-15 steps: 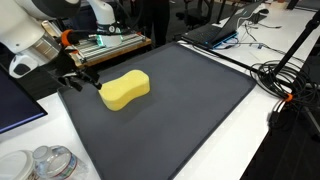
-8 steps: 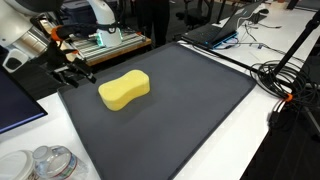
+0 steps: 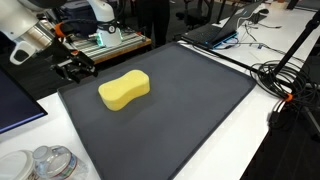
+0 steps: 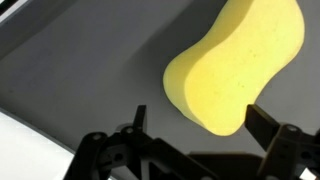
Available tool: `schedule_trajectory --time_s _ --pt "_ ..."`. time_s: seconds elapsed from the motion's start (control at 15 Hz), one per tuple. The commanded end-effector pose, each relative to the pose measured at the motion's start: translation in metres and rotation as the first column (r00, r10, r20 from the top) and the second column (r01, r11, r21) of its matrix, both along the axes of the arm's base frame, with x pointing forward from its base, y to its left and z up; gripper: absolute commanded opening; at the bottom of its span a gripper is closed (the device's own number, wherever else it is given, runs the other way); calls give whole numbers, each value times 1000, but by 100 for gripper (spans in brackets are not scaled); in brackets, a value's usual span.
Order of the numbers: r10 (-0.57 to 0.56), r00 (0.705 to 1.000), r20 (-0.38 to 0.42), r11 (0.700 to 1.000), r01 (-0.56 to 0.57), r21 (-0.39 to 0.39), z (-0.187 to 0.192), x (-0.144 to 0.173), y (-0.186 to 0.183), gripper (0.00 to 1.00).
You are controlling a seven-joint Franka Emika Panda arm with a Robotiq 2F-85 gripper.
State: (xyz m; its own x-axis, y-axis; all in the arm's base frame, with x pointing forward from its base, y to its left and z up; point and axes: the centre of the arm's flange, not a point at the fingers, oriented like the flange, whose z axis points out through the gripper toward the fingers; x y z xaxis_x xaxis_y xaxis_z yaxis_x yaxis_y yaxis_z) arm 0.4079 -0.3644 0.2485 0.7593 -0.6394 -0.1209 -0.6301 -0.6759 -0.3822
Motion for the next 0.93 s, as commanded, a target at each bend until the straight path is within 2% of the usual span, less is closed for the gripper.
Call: schedule_trajectory --time_s 0.0,0.53,0.87 --pt "3 1000 -8 999 -4 -46 19 -20 44 100" --pt "-26 996 -91 998 22 -51 53 -27 105 100" --pt "12 993 -121 994 -25 -104 81 -8 150 100"
